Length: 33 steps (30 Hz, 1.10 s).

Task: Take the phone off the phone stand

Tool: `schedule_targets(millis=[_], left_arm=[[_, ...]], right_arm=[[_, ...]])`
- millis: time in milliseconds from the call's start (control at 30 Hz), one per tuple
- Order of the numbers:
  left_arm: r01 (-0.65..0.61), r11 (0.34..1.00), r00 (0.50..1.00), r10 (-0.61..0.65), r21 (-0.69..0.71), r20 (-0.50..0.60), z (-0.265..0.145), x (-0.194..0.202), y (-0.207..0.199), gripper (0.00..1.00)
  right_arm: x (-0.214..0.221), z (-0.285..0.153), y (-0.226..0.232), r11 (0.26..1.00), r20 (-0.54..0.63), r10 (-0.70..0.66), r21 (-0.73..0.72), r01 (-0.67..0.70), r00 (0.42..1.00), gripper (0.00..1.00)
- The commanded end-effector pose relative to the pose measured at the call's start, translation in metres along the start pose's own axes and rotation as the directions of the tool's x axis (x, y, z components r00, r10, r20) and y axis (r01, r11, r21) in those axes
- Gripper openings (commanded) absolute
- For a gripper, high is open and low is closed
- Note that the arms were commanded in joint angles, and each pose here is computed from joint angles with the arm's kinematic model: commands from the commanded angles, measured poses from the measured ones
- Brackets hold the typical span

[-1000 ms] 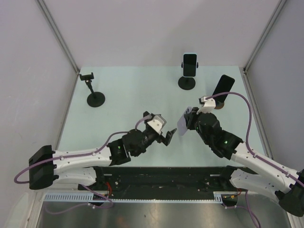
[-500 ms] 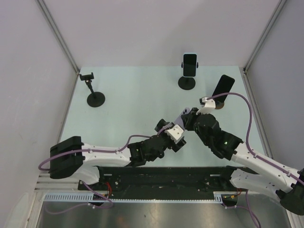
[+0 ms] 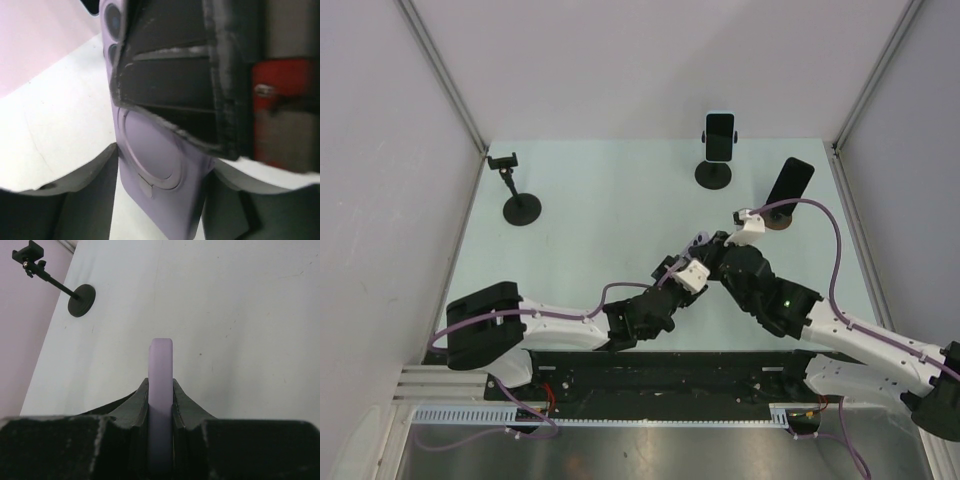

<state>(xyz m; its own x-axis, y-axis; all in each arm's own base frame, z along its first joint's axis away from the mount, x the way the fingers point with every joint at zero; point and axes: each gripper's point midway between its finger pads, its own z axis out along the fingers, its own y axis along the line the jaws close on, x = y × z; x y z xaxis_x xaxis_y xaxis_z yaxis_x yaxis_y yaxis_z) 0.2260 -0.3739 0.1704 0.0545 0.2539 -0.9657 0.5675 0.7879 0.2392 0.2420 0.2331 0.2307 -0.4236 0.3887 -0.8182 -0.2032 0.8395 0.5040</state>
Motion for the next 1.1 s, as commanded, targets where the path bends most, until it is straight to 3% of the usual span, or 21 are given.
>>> schedule_targets(millis=[0, 67, 133, 167, 200, 267, 400, 500, 733, 867, 1067], left_arm=[[0.056, 0.998, 0.995, -0.054, -0.026, 0.08, -0.002, -0.024, 0.006, 0.51], [0.062, 0.998, 0.995, -0.06, -0.025, 0.081, -0.003, -0.024, 0.007, 0.36], [0.069, 0.997, 0.994, -0.067, -0.022, 0.081, -0.005, -0.024, 0.007, 0.24], [0.072, 0.997, 0.994, -0.07, -0.018, 0.082, -0.006, -0.023, 0.007, 0.14], [0.082, 0.997, 0.993, -0.08, -0.01, 0.084, -0.007, -0.024, 0.007, 0.08], [0.093, 0.996, 0.992, -0.093, -0.003, 0.085, -0.009, -0.024, 0.006, 0.0], [0.132, 0.991, 0.986, -0.133, 0.014, 0.099, -0.015, -0.028, 0.008, 0.0], [0.153, 0.988, 0.982, -0.156, 0.034, 0.106, -0.019, -0.031, 0.009, 0.01], [0.263, 0.954, 0.957, -0.277, 0.141, 0.09, -0.022, -0.031, 0.017, 0.0], [0.424, 0.854, 0.887, -0.458, 0.303, 0.05, -0.026, -0.041, 0.021, 0.0], [0.513, 0.755, 0.824, -0.567, 0.408, 0.012, -0.031, -0.055, 0.033, 0.0]], right_arm=[[-0.045, -0.005, 0.038, 0.985, 0.118, 0.154, -0.1, -0.143, 0.981, 0.0], [-0.048, -0.007, 0.036, 0.985, 0.127, 0.155, -0.096, -0.143, 0.98, 0.04], [-0.053, -0.009, 0.035, 0.985, 0.143, 0.157, -0.097, -0.144, 0.977, 0.14], [-0.055, -0.01, 0.036, 0.984, 0.148, 0.158, -0.103, -0.144, 0.976, 0.19], [-0.057, -0.011, 0.036, 0.985, 0.156, 0.151, -0.107, -0.135, 0.976, 0.3], [-0.06, -0.014, 0.035, 0.986, 0.161, 0.14, -0.111, -0.123, 0.977, 0.42], [-0.076, -0.02, 0.041, 0.981, 0.203, 0.149, -0.151, -0.12, 0.968, 0.7], [-0.085, -0.026, 0.039, 0.981, 0.224, 0.141, -0.165, -0.105, 0.964, 0.84], [-0.102, -0.04, 0.031, 0.985, 0.272, 0.044, -0.171, 0.003, 0.961, 0.93], [-0.097, -0.044, 0.029, 0.973, 0.273, -0.023, -0.213, 0.084, 0.962, 1.0], [-0.074, -0.037, 0.044, 0.924, 0.237, -0.119, -0.33, 0.195, 0.964, 1.0]])
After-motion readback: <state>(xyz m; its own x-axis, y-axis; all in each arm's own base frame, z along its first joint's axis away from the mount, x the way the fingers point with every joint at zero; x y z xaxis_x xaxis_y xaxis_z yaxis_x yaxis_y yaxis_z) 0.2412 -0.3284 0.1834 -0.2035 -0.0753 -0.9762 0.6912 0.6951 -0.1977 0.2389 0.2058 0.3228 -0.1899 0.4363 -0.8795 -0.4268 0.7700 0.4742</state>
